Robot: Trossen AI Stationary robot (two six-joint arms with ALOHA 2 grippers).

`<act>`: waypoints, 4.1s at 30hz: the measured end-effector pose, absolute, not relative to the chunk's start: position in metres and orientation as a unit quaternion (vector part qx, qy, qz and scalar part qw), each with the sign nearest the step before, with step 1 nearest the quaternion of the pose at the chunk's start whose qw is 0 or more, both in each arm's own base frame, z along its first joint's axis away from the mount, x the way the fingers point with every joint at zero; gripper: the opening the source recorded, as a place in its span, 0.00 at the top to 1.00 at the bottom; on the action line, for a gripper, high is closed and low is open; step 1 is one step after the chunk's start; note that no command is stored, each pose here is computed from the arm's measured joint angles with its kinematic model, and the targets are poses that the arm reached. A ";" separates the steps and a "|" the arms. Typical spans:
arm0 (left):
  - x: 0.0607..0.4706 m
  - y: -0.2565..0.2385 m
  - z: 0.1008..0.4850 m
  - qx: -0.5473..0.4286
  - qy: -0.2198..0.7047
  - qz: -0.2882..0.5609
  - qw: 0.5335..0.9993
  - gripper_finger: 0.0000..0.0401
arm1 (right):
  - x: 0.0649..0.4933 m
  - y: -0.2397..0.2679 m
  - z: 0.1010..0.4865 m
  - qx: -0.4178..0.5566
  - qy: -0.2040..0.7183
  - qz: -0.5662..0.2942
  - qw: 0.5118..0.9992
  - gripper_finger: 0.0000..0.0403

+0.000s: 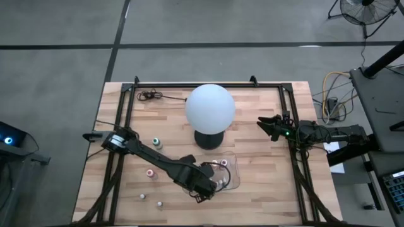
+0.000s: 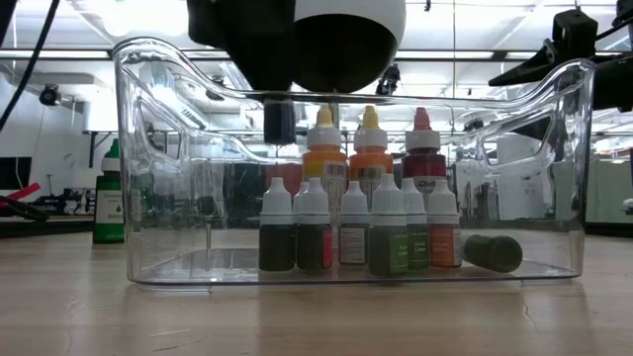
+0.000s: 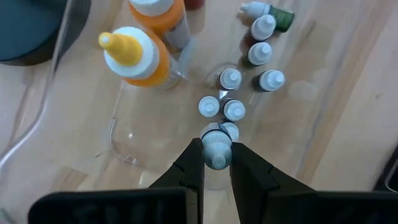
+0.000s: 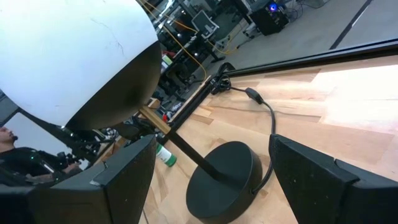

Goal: Pick & Place food coloring
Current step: Put the top right small blue food coloring bottle into the transparent bin, then put the left small blue food coloring bottle into the transparent bin

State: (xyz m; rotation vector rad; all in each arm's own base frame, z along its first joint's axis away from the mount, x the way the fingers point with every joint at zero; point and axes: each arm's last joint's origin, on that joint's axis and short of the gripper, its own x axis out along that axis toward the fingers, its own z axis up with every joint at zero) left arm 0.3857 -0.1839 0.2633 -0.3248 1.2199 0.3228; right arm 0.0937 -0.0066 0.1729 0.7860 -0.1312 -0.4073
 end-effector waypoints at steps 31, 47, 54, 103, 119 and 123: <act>0.399 -0.178 0.213 -0.192 0.579 0.223 0.761 0.92 | 0.094 -0.007 0.173 0.380 -0.063 -0.197 0.902 0.25; 0.401 -0.175 0.200 -0.190 0.578 0.216 0.764 0.92 | 0.094 -0.007 0.173 0.380 -0.063 -0.197 0.902 0.25; 0.402 -0.173 0.200 -0.187 0.579 0.213 0.765 0.92 | 0.094 -0.007 0.173 0.380 -0.063 -0.197 0.902 0.25; 0.375 -0.159 0.267 -0.279 0.555 0.218 0.753 0.33 | 0.094 -0.007 0.173 0.380 -0.063 -0.197 0.902 0.25; 0.324 -0.170 0.324 -0.390 0.522 0.251 0.716 0.33 | 0.094 -0.007 0.173 0.380 -0.063 -0.197 0.902 0.25; 0.304 -0.184 0.336 -0.403 0.521 0.242 0.712 0.33 | 0.094 -0.007 0.173 0.380 -0.064 -0.197 0.902 0.25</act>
